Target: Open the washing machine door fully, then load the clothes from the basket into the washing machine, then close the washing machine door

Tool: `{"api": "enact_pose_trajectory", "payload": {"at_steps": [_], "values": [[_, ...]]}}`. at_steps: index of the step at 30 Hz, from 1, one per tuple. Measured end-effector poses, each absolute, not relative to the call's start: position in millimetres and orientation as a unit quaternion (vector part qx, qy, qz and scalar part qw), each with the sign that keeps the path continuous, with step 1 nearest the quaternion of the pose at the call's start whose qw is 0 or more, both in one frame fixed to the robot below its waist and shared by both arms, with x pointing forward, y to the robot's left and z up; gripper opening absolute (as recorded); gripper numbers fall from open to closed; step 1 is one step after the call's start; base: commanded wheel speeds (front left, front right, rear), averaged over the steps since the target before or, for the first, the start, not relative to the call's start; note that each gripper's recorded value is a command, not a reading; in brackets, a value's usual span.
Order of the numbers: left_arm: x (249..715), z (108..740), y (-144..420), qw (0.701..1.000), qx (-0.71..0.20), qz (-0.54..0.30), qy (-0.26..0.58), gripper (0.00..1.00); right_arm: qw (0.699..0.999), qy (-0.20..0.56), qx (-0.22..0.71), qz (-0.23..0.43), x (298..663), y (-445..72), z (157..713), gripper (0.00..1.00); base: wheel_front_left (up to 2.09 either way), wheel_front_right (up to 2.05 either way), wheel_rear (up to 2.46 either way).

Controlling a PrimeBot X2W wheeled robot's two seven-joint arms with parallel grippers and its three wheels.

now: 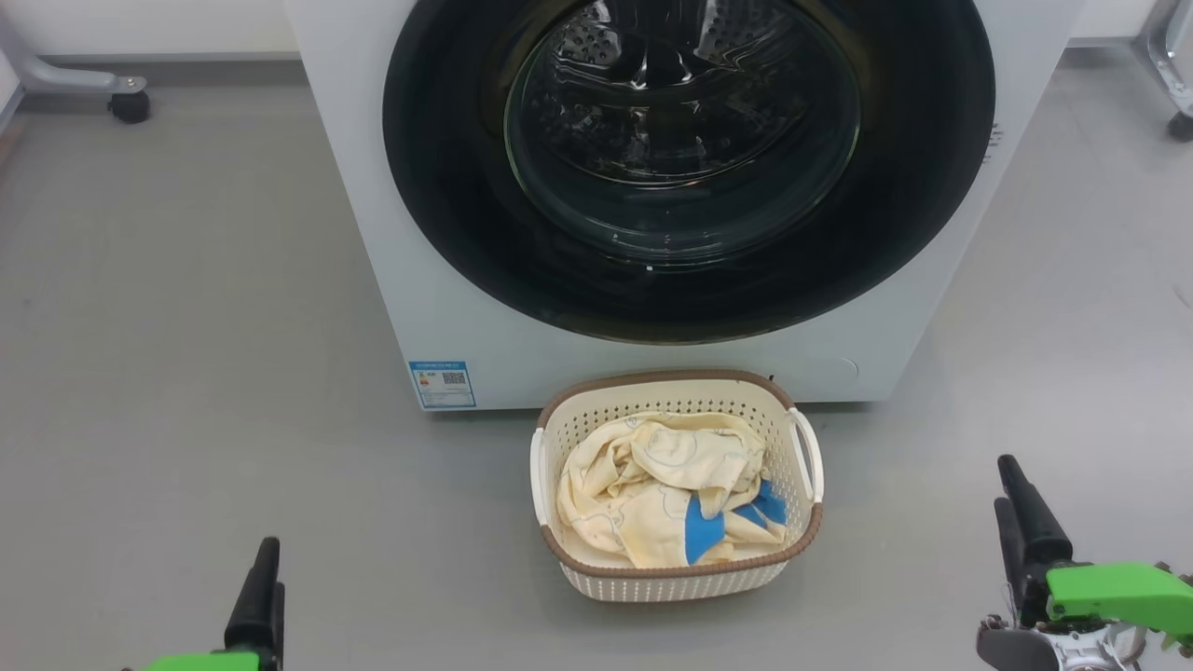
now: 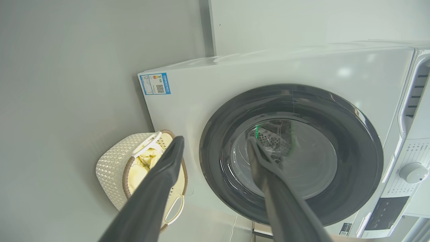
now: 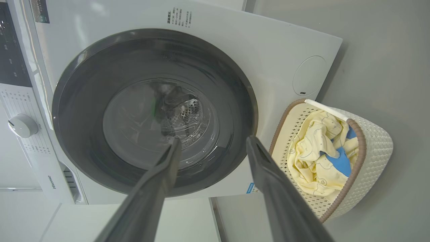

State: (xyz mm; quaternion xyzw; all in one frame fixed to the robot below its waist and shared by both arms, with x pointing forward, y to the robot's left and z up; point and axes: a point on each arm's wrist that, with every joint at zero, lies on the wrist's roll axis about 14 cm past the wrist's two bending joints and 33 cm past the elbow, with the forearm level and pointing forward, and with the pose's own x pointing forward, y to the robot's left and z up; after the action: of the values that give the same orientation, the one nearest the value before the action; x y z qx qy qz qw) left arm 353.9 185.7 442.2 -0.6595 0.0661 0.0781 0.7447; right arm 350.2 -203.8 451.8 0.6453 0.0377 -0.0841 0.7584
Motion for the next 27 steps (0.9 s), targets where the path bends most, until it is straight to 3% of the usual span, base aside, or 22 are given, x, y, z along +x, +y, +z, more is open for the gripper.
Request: {"api": "enact_pose_trajectory", "payload": {"at_steps": [27], "values": [[361.2,464.4,187.8,0.838,-0.542,0.054,0.037,1.0,0.876,0.005,0.48,-0.051,357.9,-208.0,483.1,1.0,0.0,0.0,0.0]]}}
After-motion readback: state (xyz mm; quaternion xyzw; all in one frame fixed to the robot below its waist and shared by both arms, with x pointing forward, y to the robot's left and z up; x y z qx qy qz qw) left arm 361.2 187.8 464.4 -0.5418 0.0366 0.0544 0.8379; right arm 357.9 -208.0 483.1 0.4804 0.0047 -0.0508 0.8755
